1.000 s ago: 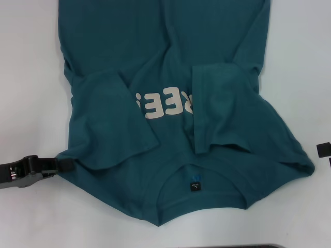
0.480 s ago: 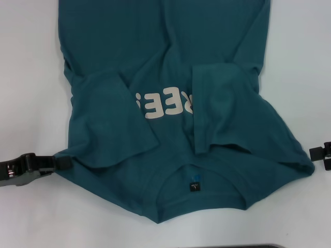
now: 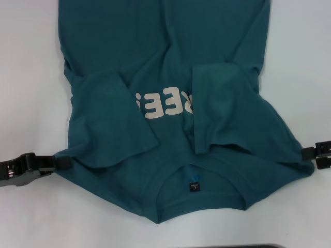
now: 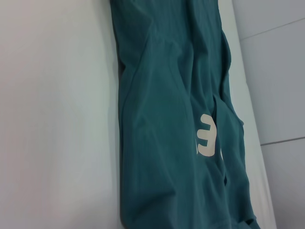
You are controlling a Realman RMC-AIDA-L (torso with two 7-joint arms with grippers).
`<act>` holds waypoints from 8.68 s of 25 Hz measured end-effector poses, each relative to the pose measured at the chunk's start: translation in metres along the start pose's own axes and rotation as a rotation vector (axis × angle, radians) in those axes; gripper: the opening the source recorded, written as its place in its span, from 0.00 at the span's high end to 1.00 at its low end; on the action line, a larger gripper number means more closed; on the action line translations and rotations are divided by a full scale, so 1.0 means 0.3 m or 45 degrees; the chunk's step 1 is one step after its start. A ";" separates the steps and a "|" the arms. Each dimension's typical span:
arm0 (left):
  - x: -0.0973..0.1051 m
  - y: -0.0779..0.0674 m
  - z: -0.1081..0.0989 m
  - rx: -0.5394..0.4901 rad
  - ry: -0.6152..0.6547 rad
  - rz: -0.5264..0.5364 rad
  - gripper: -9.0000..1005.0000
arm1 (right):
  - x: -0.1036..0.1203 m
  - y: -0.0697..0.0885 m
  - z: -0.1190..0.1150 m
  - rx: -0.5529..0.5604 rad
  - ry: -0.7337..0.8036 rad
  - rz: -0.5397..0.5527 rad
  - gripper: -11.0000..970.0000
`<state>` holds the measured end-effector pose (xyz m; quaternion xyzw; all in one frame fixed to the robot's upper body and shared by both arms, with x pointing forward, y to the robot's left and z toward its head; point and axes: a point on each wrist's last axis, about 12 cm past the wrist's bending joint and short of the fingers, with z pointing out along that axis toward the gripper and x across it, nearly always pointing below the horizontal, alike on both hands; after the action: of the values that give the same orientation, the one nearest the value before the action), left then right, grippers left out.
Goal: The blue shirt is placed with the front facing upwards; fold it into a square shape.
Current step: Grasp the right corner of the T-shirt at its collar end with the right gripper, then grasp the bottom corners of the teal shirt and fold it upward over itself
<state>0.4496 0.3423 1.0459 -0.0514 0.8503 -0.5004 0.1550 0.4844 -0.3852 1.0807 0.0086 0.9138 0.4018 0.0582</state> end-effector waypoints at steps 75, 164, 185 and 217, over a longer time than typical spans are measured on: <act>0.014 0.008 -0.001 0.000 -0.005 -0.007 0.97 | -0.039 0.046 0.111 -0.041 0.020 -0.067 0.06; -0.412 -0.314 0.157 0.117 -0.158 0.376 0.96 | -0.287 0.266 -0.005 -0.130 -0.301 -0.359 0.93; -0.560 -0.360 0.364 -0.184 -0.413 0.548 0.97 | -0.447 0.325 0.121 0.036 -0.662 -0.554 0.93; -0.694 -0.468 0.415 -0.393 -0.567 0.850 0.94 | -0.653 0.414 0.197 0.543 -0.940 -0.840 0.93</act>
<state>0.6764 0.2196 1.1557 0.0970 0.8309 -0.2665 0.4787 0.6817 -0.2701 1.1519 -0.1265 0.8481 0.1378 0.4957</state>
